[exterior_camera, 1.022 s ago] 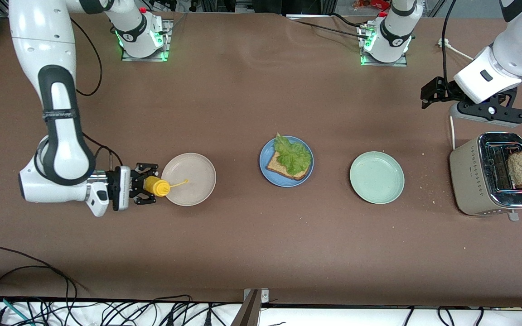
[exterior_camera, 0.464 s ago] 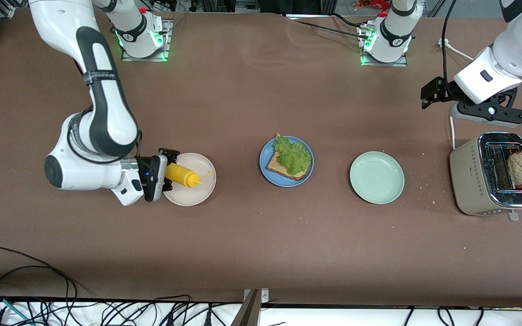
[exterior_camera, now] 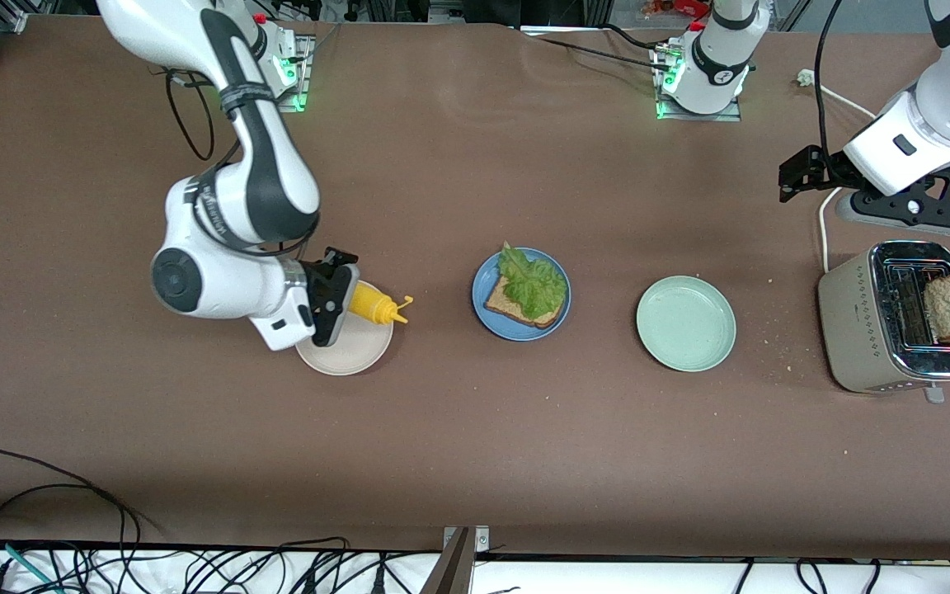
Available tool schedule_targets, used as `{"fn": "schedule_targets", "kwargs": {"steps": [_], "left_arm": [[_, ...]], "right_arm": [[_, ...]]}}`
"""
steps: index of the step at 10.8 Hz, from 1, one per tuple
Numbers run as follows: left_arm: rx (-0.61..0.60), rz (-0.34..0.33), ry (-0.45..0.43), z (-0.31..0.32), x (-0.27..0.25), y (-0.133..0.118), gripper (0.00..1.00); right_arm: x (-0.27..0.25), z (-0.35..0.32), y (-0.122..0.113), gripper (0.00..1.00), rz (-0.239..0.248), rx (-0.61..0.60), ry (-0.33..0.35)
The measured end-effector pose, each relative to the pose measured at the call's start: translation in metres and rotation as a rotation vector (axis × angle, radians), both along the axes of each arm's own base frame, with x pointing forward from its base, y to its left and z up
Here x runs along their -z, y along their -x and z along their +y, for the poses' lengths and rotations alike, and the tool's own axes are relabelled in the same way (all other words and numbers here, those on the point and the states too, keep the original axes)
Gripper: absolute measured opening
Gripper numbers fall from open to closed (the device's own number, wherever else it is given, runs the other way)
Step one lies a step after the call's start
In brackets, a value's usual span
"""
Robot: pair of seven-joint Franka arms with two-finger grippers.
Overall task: Make sandwich in blue plate with both arms
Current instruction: 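Carry the mustard bottle over the blue plate with the right gripper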
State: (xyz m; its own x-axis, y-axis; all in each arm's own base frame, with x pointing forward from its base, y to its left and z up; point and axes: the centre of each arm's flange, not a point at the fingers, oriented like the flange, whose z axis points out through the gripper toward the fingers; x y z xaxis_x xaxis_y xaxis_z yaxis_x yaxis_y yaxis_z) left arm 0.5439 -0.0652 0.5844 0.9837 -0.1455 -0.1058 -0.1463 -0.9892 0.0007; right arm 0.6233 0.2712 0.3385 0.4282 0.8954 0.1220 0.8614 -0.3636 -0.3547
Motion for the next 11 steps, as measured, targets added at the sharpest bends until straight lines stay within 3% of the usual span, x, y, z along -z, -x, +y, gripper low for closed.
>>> {"fn": "schedule_targets", "kwargs": {"steps": [2,6,11], "left_arm": [[-0.009,0.003,0.0,0.005,0.002,-0.001,1.0],[-0.041,0.037,0.021,0.019,0.005,0.0,1.0],[-0.042,0.047,0.021,0.02,0.007,0.0,1.0]], "right_arm": [[-0.004,0.035,0.017,0.04,-0.017,-0.011,0.103],[-0.018,0.102,0.055,0.04,-0.133,-0.088,0.325],[-0.023,0.175,0.114,0.04,-0.149,-0.208,0.633]]}}
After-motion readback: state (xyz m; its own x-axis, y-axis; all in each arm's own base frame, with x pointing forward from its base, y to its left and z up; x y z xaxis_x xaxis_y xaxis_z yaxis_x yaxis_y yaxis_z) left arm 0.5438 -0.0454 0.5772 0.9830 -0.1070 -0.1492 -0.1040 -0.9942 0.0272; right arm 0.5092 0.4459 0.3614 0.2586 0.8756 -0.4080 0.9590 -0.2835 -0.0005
